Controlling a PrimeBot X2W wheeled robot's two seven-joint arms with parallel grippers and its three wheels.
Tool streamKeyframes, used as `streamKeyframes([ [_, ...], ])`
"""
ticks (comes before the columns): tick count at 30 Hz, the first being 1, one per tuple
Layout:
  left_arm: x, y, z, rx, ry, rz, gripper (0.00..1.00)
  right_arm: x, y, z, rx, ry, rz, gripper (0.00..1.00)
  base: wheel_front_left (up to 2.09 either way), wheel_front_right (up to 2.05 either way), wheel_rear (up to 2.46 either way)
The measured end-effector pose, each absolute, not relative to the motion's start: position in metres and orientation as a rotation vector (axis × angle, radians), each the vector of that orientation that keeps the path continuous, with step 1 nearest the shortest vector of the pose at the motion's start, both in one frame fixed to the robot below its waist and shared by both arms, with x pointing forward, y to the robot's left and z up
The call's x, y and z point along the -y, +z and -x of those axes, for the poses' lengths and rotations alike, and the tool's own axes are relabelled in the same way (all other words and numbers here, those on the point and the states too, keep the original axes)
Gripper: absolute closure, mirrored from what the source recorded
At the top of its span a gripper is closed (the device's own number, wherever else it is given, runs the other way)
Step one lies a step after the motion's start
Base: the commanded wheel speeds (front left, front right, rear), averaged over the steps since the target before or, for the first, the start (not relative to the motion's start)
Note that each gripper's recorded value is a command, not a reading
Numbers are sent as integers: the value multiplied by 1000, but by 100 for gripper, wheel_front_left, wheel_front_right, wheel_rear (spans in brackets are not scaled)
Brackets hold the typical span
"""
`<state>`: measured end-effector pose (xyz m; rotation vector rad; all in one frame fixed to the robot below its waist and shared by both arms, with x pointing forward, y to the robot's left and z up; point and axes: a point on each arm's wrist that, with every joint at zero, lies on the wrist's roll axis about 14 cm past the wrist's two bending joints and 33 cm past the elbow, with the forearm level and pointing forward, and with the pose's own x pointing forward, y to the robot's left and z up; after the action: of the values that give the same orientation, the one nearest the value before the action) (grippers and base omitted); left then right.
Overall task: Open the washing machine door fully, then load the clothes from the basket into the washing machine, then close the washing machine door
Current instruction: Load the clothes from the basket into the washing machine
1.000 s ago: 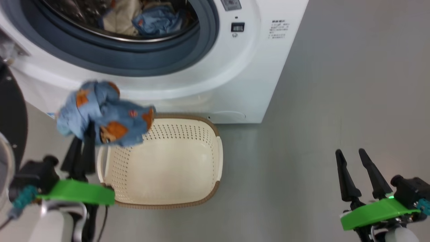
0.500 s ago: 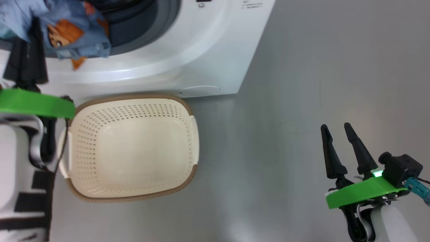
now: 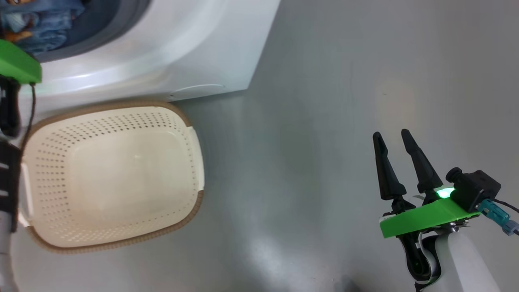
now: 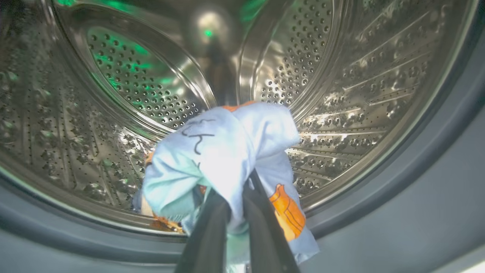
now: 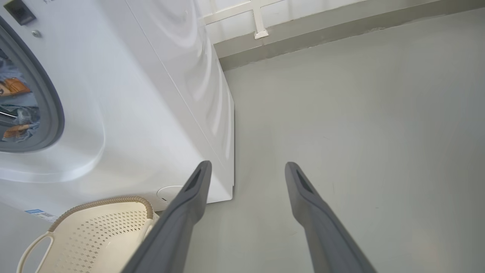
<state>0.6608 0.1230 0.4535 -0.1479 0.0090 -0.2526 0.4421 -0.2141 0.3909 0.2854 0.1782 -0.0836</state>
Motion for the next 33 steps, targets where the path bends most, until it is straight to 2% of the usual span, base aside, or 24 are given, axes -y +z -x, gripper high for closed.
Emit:
streamKeyframes([
  [4,-118,451,-680,-12,-255,165,100,222,389,-441,-182,-107,-278,0,0,0,0],
  [9,-121,486,-707,104,-241,191,100,231,387,-435,-191,-136,-279,0,0,0,0],
  [14,-127,495,-717,150,-219,183,100,237,385,-431,-197,-161,-293,0,0,0,0],
  [15,-128,488,-718,135,-211,186,42,239,385,-430,-198,-166,-291,0,0,0,0],
  [16,-127,479,-718,110,-208,183,0,240,385,-429,-199,-171,-288,0,0,0,0],
  [21,-129,455,-718,47,-187,185,0,245,385,-426,-199,-185,-288,0,0,0,0],
  [33,-129,448,-703,14,-172,211,0,239,393,-430,-177,-166,-297,0,0,0,0],
])
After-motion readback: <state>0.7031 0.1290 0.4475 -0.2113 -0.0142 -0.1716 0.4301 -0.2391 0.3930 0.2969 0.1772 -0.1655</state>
